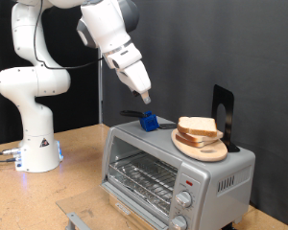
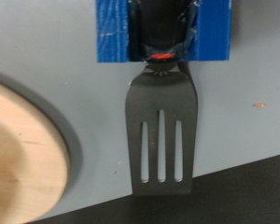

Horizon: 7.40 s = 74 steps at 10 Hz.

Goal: Make a piece of toast with the oven

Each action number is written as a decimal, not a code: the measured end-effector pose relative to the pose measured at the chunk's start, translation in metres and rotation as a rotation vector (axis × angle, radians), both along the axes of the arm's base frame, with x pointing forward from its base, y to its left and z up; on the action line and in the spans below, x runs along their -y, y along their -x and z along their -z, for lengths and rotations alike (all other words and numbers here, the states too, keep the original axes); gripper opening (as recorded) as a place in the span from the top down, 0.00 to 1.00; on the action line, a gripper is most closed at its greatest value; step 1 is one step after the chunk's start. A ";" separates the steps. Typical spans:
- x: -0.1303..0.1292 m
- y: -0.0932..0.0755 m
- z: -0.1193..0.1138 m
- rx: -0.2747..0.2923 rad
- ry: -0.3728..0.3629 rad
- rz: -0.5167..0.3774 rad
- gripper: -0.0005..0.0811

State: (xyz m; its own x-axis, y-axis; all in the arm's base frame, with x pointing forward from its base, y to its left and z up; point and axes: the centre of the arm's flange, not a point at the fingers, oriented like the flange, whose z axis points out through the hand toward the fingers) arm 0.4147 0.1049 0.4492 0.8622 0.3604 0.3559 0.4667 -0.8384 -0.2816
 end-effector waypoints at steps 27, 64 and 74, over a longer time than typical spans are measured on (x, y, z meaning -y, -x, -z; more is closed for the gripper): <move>-0.063 0.018 0.081 -0.064 0.009 0.050 0.33; -0.026 0.015 0.057 -0.042 0.041 0.019 0.01; -0.038 0.018 0.072 -0.060 0.045 0.049 0.01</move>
